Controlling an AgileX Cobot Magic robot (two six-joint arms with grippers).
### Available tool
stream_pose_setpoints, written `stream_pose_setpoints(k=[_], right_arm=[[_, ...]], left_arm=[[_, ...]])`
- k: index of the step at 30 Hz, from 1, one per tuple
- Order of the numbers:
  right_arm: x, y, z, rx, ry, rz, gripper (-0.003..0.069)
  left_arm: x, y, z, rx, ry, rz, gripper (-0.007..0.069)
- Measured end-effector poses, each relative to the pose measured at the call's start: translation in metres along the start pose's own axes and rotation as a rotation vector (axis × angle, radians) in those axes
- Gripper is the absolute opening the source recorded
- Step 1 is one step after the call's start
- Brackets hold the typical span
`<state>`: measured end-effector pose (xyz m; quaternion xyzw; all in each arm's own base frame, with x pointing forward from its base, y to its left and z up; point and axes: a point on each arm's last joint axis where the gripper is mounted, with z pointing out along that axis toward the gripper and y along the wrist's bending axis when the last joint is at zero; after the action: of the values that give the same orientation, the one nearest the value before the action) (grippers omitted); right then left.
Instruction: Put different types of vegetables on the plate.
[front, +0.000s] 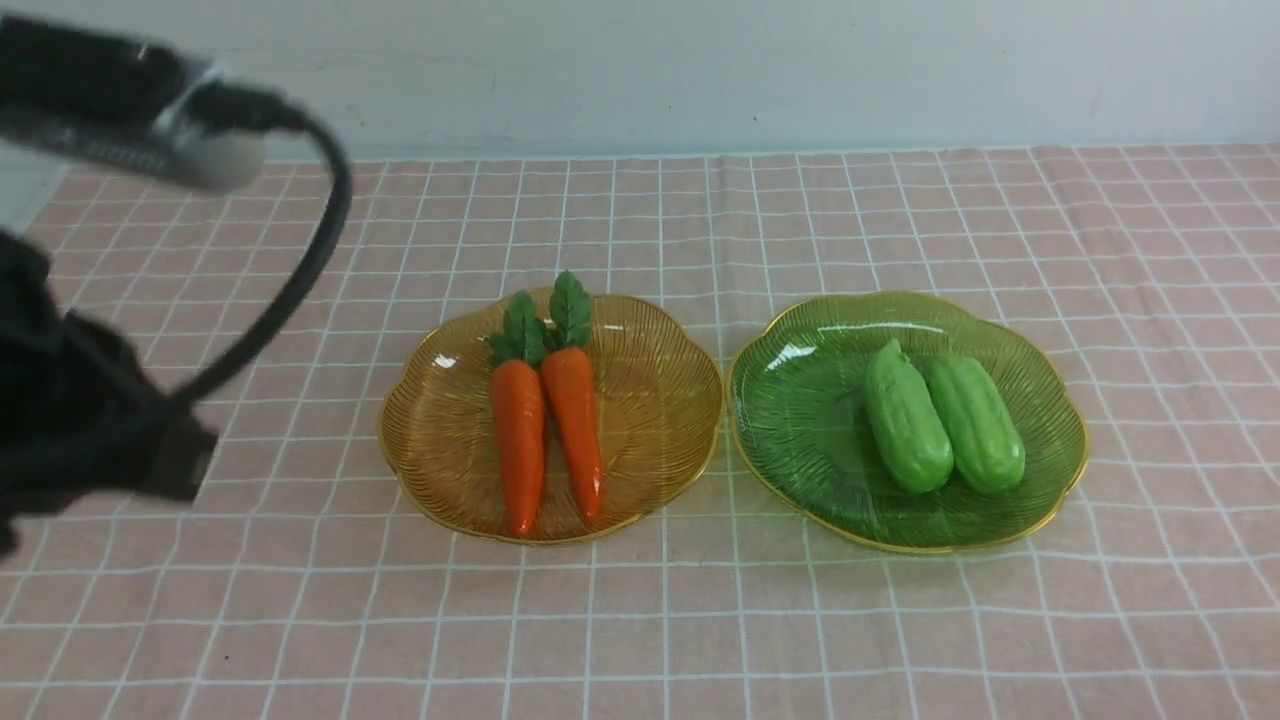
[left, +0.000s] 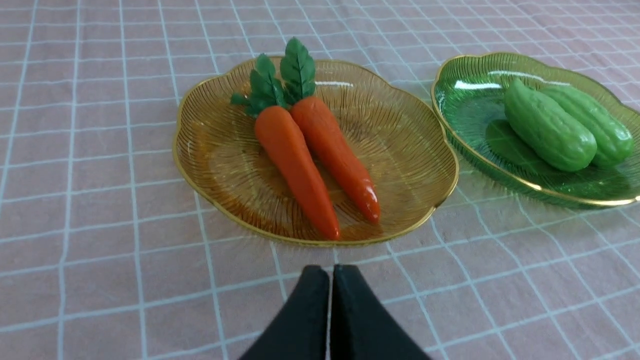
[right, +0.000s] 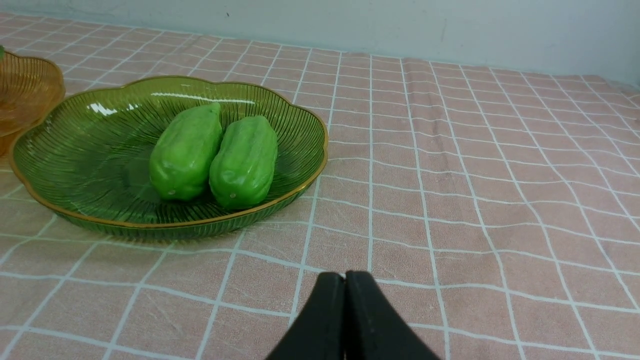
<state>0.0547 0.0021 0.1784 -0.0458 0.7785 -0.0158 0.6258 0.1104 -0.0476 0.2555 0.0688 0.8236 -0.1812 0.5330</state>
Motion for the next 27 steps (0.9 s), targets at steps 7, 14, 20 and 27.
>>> stream_pose_setpoints(k=[7, 14, 20, 27], right_arm=[[0.000, 0.000, 0.000, 0.000, 0.000, 0.000, -0.0015], [0.000, 0.000, 0.000, 0.000, 0.000, 0.000, -0.0015], [0.000, 0.000, 0.000, 0.000, 0.000, 0.000, -0.0015], [0.000, 0.000, 0.000, 0.000, 0.000, 0.000, -0.0015]], left_arm=[[0.008, 0.002, 0.001, -0.019, 0.057, 0.011, -0.0003], [0.013, 0.005, 0.002, -0.039, 0.069, 0.089, -0.0003], [0.044, 0.025, -0.019, -0.152, -0.054, 0.114, -0.0003], [0.086, 0.041, -0.032, -0.303, -0.182, 0.159, -0.0003]])
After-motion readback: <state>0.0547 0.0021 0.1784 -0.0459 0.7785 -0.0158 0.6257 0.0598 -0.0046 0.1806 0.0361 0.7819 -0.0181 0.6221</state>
